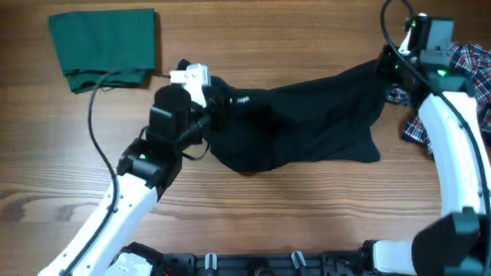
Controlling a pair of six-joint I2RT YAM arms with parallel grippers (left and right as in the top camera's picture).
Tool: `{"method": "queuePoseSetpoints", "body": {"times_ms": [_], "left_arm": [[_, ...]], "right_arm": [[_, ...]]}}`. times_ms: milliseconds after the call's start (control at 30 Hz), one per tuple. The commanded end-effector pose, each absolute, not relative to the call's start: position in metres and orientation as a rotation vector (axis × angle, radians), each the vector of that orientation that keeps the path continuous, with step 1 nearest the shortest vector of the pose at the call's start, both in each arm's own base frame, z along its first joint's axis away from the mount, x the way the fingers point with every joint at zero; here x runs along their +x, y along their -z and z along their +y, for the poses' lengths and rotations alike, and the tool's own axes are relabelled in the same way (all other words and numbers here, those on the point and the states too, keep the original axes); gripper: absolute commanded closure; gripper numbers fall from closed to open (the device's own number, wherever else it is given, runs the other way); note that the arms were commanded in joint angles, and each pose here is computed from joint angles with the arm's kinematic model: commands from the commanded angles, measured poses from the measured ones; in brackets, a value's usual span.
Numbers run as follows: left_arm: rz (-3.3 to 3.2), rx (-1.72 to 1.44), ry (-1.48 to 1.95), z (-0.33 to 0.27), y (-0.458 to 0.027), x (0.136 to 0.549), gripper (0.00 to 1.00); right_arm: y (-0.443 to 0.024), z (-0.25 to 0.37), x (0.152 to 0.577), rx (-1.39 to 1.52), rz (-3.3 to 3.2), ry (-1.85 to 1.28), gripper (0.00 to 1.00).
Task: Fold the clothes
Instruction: 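Lift the black shirt with both grippers and shake it out in the air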
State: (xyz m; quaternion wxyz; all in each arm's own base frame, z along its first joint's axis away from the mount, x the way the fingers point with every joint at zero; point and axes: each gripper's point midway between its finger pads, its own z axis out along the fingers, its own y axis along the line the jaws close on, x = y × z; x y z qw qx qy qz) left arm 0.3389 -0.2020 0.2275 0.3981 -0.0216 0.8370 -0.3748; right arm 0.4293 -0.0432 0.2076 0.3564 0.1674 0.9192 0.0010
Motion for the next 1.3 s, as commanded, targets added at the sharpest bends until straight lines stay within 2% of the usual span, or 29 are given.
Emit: {"method": "queuePoseSetpoints", "body": {"times_ms": [0,167,467,800,1267], "left_arm": [[2.026,0.040,0.870,-0.197,-0.263,0.341,0.96],[1.954,0.036,0.739,-0.173,-0.306,0.331,0.96],[1.799,0.057,0.659,-0.142,-0.382,0.291,0.96],[1.722,0.027,0.630,-0.119,-0.440,0.259,0.96],[1.676,-0.015,0.565,-0.081,-0.525,0.206,0.96]], "right_arm": [[-0.258,-0.045,0.420,0.437,2.251,-0.001,0.96],[-0.307,-0.043,0.394,0.422,2.135,-0.017,0.96],[-0.366,-0.040,0.348,0.401,1.985,-0.037,0.96],[-0.411,-0.036,0.298,0.403,1.880,-0.064,0.96],[-0.504,-0.023,0.246,0.357,1.841,-0.119,0.96]]}}
